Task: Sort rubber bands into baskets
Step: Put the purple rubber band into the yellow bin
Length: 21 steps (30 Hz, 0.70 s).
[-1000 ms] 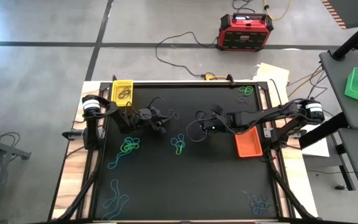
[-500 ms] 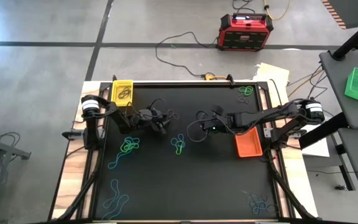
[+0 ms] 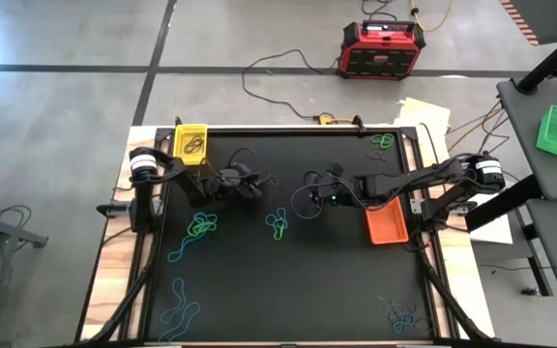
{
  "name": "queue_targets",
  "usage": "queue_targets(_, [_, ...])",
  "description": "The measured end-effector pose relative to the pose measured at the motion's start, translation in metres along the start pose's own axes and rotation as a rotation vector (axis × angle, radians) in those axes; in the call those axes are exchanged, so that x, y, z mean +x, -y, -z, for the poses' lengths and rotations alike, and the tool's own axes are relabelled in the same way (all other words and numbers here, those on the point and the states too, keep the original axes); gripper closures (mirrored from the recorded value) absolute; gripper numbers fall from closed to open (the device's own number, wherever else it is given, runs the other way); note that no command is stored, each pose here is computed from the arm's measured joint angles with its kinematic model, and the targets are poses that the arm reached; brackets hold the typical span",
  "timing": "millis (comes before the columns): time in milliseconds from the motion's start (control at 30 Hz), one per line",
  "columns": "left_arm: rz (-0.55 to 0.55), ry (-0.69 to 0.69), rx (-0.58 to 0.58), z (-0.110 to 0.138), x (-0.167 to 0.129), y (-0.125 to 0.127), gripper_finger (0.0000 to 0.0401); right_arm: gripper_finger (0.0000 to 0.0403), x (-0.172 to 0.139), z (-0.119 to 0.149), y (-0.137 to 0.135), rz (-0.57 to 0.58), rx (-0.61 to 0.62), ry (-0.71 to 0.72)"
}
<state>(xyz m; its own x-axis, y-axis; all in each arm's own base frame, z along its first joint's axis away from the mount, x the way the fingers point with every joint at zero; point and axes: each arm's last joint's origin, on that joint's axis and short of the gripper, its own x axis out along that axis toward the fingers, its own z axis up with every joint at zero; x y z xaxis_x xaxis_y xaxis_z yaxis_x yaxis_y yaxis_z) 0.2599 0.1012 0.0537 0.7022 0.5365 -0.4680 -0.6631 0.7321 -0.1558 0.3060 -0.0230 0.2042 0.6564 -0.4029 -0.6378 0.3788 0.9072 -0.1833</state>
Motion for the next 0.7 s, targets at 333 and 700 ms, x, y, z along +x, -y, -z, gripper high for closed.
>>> queue_targets(333, [-0.002,0.022,0.027,0.001,0.015,0.005,0.0259,0.0335,0.0,-0.004,0.0,-0.003,-0.015,0.037])
queue_targets(700, [0.007,0.049,0.034,0.007,0.007,0.006,0.0395,0.0335,0.0,-0.006,-0.001,-0.005,-0.026,0.063])
